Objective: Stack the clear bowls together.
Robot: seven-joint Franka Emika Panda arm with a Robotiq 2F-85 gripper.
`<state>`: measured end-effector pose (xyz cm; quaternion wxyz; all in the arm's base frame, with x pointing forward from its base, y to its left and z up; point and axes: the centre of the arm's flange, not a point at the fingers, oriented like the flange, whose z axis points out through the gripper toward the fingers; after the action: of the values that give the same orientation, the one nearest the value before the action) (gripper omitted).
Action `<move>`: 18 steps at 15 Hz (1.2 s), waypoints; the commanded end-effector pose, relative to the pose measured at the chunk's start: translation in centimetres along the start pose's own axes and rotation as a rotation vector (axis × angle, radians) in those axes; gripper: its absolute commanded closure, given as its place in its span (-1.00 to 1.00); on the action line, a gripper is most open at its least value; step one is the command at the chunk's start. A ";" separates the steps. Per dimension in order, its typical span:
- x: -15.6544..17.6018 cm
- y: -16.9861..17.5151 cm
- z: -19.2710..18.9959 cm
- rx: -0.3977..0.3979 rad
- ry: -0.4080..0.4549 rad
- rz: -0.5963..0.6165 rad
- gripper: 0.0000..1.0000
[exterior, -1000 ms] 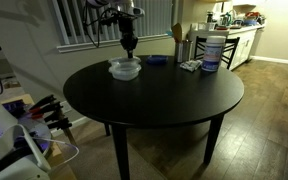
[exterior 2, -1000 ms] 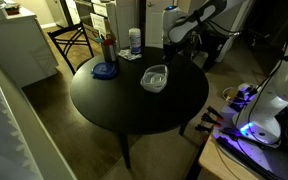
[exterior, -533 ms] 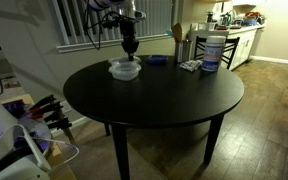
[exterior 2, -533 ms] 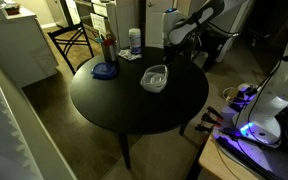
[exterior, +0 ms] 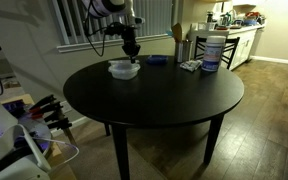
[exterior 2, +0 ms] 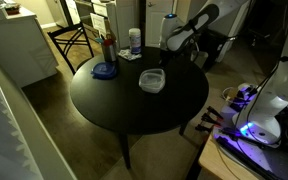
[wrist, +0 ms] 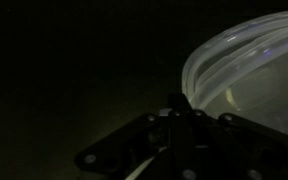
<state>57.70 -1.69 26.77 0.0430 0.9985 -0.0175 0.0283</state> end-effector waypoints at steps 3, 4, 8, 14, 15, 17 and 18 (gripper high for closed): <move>0.5 -2.2 3.7 0.127 0.095 -0.041 1.00; 0.4 -2.6 3.9 0.136 0.101 -0.045 1.00; 0.4 -3.1 2.5 0.138 0.097 -0.062 1.00; 0.5 -3.8 -1.8 0.144 0.108 -0.051 1.00; 0.2 -4.3 -2.5 0.142 0.108 -0.055 1.00; -0.6 -5.3 -3.7 0.140 0.093 -0.062 1.00; -1.0 -6.0 -4.4 0.140 0.087 -0.067 1.00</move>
<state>58.90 3.25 28.35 -0.0185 0.9964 0.0172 0.0815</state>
